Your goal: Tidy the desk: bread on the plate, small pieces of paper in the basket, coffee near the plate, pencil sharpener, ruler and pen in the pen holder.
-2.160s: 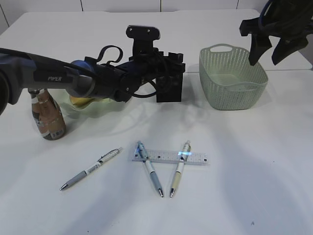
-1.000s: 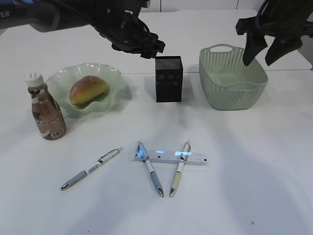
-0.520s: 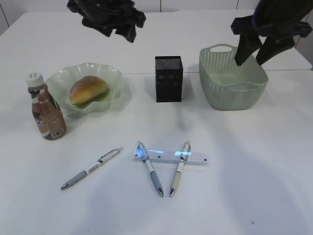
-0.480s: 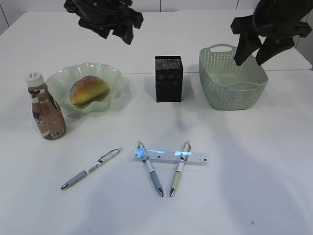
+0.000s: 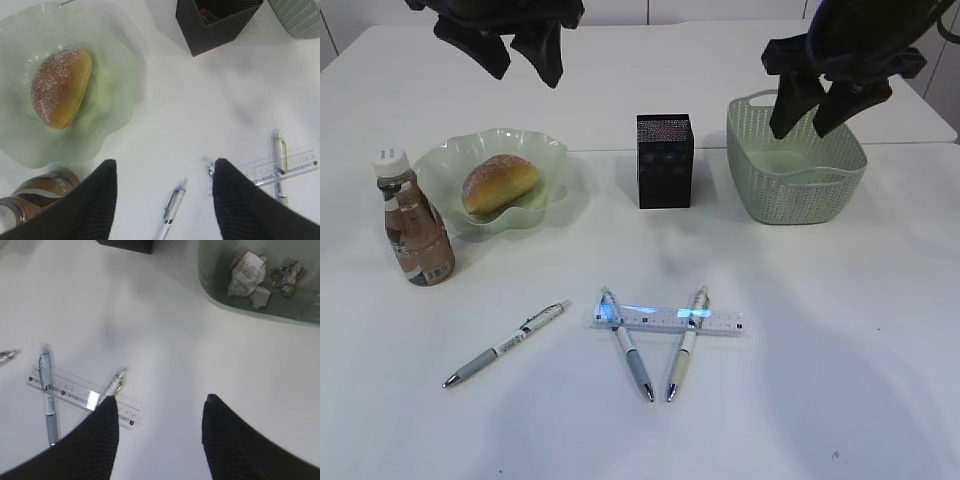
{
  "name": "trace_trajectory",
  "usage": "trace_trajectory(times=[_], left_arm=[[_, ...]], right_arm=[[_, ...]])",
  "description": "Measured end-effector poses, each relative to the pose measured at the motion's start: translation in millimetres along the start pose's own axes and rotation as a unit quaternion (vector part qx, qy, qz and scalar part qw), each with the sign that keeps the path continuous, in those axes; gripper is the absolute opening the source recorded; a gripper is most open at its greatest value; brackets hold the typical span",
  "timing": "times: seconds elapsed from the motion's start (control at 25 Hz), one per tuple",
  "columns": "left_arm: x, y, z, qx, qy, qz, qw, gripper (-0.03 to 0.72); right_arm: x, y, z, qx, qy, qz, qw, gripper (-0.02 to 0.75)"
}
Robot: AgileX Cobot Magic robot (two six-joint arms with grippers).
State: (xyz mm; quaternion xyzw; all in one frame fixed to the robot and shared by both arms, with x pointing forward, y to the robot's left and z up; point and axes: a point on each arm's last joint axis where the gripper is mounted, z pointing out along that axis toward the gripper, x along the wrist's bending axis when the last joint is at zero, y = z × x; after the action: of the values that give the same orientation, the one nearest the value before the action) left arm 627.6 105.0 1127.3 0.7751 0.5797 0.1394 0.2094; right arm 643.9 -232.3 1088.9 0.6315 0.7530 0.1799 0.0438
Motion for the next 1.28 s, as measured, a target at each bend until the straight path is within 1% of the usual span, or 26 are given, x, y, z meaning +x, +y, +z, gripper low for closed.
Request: trace_trajectory(times=[0.04,0.08,0.12,0.28,0.36,0.48,0.56,0.64,0.76,0.8,0.92,1.08,1.28], left_arm=[[0.3,0.0,-3.9,-0.003,-0.001,0.0,1.0,0.426],[0.3,-0.1,-7.1,-0.006,-0.002,-0.001,1.0,0.426],[0.3,-0.2,-8.4,-0.006,-0.003,-0.001,1.0,0.426],[2.0,-0.1,-17.1,-0.014,-0.007,0.001,1.0,0.426],[6.0,0.3,-22.8,-0.019,-0.007,0.005,1.0,0.426],[17.1,1.6,-26.8,-0.023,-0.002,0.0,1.0,0.424],[23.9,2.4,-29.4,-0.027,0.004,0.005,1.0,0.412],[31.1,3.0,-31.7,-0.03,0.015,0.01,0.999,0.396],[32.4,2.4,-31.6,-0.029,0.018,0.015,0.999,0.377],[32.3,1.1,-30.7,-0.025,0.017,0.016,0.999,0.375],[32.9,-7.2,-19.9,0.0,0.02,0.019,1.0,0.373],[36.7,-18.0,-10.9,0.025,0.038,0.026,0.999,0.373],[38.7,-28.0,-17.8,0.031,0.042,0.025,0.998,0.373]], right_arm=[[0.0,0.0,0.0,0.0,0.0,0.0,1.0,0.426],[12.0,-0.4,2.0,0.002,0.004,-0.014,1.0,0.426],[18.8,-0.8,3.0,0.004,0.006,-0.022,1.0,0.426],[34.0,-2.9,-1.0,0.0,0.002,-0.046,0.999,0.426],[39.9,-3.9,-3.4,-0.002,0.0,-0.055,0.998,0.426],[51.4,-6.1,-9.0,-0.008,0.002,-0.071,0.997,0.426],[57.5,-7.6,-9.7,-0.008,0.004,-0.079,0.997,0.426],[60.0,-11.1,-8.9,-0.003,0.005,-0.082,0.997,0.426],[61.5,-15.5,-4.6,0.007,0.006,-0.083,0.996,0.426],[62.1,-20.5,2.2,0.022,0.006,-0.084,0.996,0.426],[60.3,-26.6,9.8,0.039,0.005,-0.081,0.996,0.426],[61.1,-29.3,7.5,0.039,0.005,-0.083,0.996,0.427],[60.9,-29.2,7.5,0.039,0.004,-0.083,0.996,0.427]])
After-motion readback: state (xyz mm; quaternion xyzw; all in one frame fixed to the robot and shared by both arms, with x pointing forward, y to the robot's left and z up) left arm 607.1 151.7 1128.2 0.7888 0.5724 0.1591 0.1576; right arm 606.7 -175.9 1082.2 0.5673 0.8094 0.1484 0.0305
